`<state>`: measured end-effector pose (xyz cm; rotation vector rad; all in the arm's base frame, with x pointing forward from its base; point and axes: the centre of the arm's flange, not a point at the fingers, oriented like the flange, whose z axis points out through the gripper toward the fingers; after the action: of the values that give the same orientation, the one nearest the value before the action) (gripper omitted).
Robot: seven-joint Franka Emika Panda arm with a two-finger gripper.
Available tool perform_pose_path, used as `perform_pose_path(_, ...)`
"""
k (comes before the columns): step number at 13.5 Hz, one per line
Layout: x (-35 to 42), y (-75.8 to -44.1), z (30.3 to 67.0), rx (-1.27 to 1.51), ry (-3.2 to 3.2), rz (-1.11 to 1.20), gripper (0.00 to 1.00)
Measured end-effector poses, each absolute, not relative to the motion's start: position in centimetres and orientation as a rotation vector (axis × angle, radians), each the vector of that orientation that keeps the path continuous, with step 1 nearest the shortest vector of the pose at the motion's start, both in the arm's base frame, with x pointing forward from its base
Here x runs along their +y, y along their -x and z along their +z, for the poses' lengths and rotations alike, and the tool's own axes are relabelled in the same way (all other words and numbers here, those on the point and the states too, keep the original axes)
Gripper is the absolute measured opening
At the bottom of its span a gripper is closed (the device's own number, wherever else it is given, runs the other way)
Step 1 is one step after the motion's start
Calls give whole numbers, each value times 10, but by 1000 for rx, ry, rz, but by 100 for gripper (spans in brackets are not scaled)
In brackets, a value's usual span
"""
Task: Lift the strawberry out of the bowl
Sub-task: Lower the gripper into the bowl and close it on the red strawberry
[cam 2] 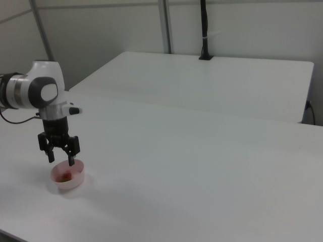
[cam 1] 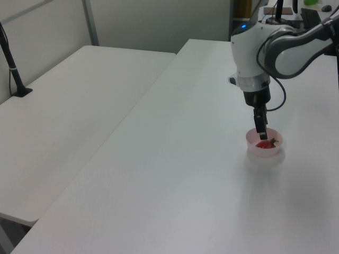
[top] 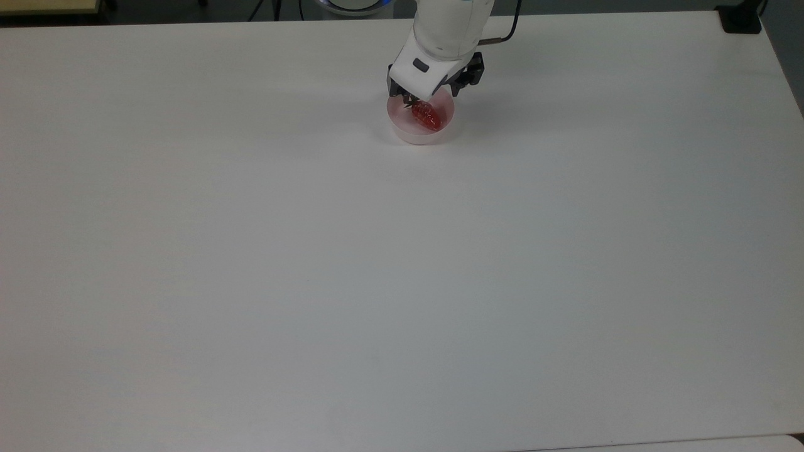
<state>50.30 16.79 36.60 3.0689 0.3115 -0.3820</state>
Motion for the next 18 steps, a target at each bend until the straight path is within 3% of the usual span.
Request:
perform_pose_path(8, 161, -497, 327, 291, -3075, -330, 76)
perform_pose_path(12, 162, -501, 309, 288, -3063, -329, 75)
perform_pose_path(15, 162, -501, 309, 288, -3063, -330, 64)
perform_pose_path(16, 162, -501, 309, 289, -3063, -330, 51)
perform_pose_path(18, 163, -501, 309, 293, -3062, -330, 48)
